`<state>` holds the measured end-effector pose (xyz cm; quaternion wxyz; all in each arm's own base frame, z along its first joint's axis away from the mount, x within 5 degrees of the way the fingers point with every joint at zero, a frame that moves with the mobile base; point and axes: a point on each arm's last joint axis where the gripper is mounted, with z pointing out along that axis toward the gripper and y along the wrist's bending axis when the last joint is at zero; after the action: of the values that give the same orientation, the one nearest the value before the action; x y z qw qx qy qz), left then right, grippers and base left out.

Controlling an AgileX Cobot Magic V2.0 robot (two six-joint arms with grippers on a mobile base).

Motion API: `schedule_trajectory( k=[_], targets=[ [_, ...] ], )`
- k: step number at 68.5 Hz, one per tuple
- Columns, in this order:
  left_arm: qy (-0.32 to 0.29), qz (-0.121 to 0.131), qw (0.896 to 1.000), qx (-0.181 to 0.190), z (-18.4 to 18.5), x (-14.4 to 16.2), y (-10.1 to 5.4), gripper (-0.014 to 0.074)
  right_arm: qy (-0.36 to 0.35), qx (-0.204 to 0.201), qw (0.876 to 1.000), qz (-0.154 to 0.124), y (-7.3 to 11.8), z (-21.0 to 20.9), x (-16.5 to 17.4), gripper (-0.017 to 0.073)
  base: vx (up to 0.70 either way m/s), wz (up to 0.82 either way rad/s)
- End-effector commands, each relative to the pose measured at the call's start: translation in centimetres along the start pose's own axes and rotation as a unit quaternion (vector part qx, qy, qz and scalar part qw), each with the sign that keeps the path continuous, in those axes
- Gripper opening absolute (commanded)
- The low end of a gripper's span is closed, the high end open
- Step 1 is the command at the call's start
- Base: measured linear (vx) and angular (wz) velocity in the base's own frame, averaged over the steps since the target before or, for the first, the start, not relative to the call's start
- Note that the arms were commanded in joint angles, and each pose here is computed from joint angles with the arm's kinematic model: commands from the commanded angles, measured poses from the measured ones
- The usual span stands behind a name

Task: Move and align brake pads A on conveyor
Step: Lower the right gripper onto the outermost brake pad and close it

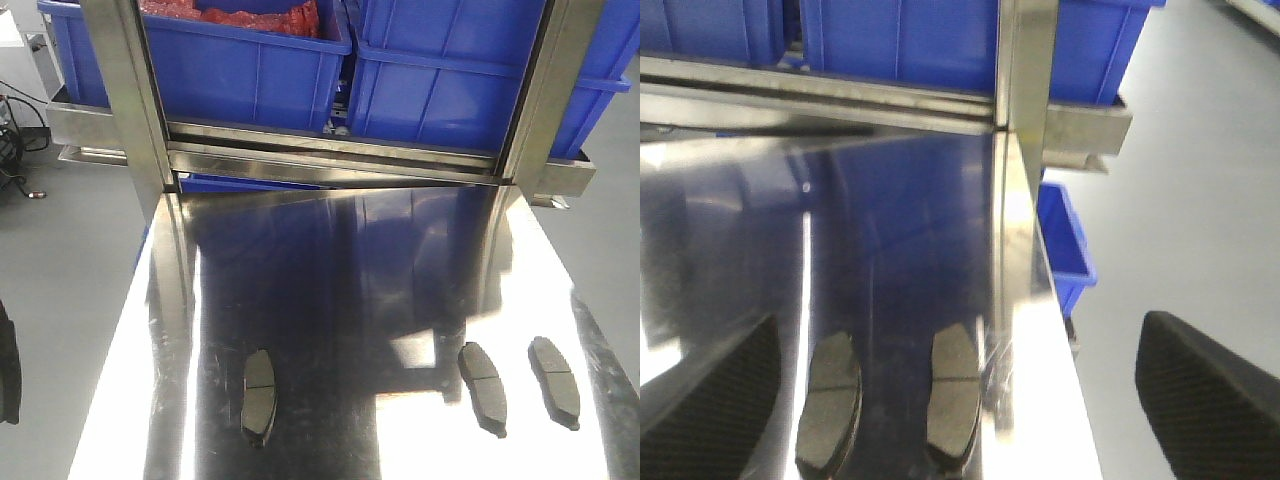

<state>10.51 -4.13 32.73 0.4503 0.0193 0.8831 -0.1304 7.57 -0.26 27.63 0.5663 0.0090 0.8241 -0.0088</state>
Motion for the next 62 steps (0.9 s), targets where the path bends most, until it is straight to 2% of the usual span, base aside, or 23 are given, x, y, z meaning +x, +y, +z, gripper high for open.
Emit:
schedule_trajectory(
  k=[1,9,25,41,49,62],
  targets=[
    [-0.048,0.004,0.999,0.022,-0.6,-1.3,-0.5,0.0062,0.014,-0.004,1.0,0.018,0.2,1.5,-1.3,0.0692,0.0,0.0],
    [-0.048,0.004,0.999,0.022,-0.6,-1.3,-0.5,0.0062,0.108,-0.006,0.994,0.033,0.5,4.5,-1.5,0.0666,0.0,0.0],
    [-0.048,0.004,0.999,0.022,-0.6,-1.3,-0.5,0.0062,0.238,0.004,0.971,0.026,0.8,10.2,-2.3,0.0635,0.0,0.0],
    [-0.048,0.004,0.999,0.022,-0.6,-1.3,-0.5,0.0062,0.293,0.008,0.956,0.02,1.0,15.4,-2.3,0.0626,0.0,0.0],
    [-0.048,0.004,0.999,0.022,-0.6,-1.3,-0.5,0.0062,0.3,0.011,0.954,0.027,1.1,17.2,-1.9,0.0619,0.0,0.0],
    [-0.048,0.004,0.999,0.022,-0.6,-1.3,-0.5,0.0062,0.327,0.012,0.945,0.019,1.2,19.6,-0.3,0.0608,0.0,0.0]
  ],
)
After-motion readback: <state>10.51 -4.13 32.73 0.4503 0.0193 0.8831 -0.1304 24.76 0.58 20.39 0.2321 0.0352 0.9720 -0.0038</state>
